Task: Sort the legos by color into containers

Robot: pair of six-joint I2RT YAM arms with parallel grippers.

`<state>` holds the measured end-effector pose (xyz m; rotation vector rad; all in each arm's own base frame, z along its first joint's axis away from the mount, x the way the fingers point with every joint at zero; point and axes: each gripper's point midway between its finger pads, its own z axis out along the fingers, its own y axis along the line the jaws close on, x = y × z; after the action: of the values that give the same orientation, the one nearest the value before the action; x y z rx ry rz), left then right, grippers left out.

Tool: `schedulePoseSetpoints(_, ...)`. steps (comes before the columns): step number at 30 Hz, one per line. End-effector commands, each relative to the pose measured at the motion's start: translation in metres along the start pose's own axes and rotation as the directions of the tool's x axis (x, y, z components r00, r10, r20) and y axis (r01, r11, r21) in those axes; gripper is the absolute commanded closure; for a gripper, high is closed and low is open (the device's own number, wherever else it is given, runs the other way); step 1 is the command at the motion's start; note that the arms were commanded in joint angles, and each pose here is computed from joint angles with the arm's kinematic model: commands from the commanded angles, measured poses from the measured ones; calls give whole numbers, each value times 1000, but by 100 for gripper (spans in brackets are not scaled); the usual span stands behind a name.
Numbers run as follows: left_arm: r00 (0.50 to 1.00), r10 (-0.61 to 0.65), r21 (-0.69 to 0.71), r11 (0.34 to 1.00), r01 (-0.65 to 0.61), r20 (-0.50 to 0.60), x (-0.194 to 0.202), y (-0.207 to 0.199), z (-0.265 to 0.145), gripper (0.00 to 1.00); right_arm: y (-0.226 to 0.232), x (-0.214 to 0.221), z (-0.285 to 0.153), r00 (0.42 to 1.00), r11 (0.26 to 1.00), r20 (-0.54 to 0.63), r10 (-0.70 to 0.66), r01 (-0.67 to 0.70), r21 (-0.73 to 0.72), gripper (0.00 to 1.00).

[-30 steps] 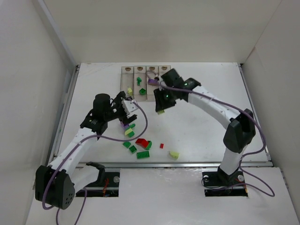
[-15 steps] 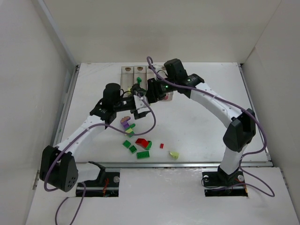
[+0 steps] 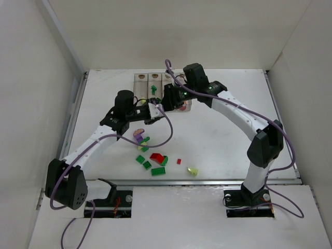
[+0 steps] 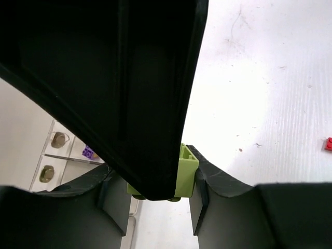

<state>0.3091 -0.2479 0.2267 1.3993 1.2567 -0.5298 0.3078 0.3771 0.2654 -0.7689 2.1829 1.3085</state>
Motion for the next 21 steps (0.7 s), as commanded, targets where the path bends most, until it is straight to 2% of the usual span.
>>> schedulePoseSetpoints(1, 996, 37, -12, 999, -36, 80, -34, 9, -4, 100, 13, -7, 4, 998, 997, 13, -65, 66, -46, 93)
schedulePoseSetpoints(2, 997, 23, -11, 1000, -23, 80, -34, 8, -4, 100, 11, -8, 4, 998, 997, 16, -65, 66, -36, 67)
schedulePoseSetpoints(5, 998, 7, -29, 1000, -5, 57, -27, 9, -4, 100, 4, -6, 4, 999, 999, 14, -52, 52, 6, 25)
schedulePoseSetpoints(6, 998, -3, -42, 999, 5, 58, -28, 12, -5, 100, 0, -5, 4, 999, 999, 11, -44, 44, 27, 0)
schedulePoseSetpoints(9, 997, -61, -101, 993, 64, 38, -25, 21, -6, 100, -34, -5, -3, 998, 990, 39, 44, -48, 131, 0)
schedulePoseSetpoints(11, 988, -150, -136, 979, 151, 18, -15, 23, -5, 100, -46, -16, -15, 989, 979, 108, 105, -122, 161, 0)
schedulePoseSetpoints(12, 983, -181, -171, 968, 182, 22, -13, 30, -9, 100, -67, -24, -28, 977, 964, 164, 138, -170, 206, 0)
schedulePoseSetpoints(13, 969, -249, -208, 947, 244, 3, 3, 39, -9, 100, -79, -25, -33, 967, 953, 201, 156, -200, 226, 0)
schedulePoseSetpoints(14, 952, -307, -275, 916, 293, -8, 13, 51, -12, 100, -82, -34, -45, 950, 939, 258, 177, -242, 244, 0)
schedulePoseSetpoints(16, 877, -481, -362, 819, 446, -9, 42, 67, -13, 100, -106, -47, -68, 922, 897, 352, 160, -285, 339, 0)
schedulePoseSetpoints(19, 798, -603, -511, 680, 525, 18, 74, 108, -32, 100, -123, -56, -84, 919, 860, 382, 95, -269, 434, 0)
schedulePoseSetpoints(20, 776, -631, -545, 649, 530, 3, 96, 117, -35, 100, -125, -58, -86, 926, 850, 369, 84, -260, 458, 0)
schedulePoseSetpoints(21, 782, -623, -581, 632, 514, 14, 97, 136, -40, 100, -138, -53, -81, 939, 837, 336, 78, -245, 489, 0)
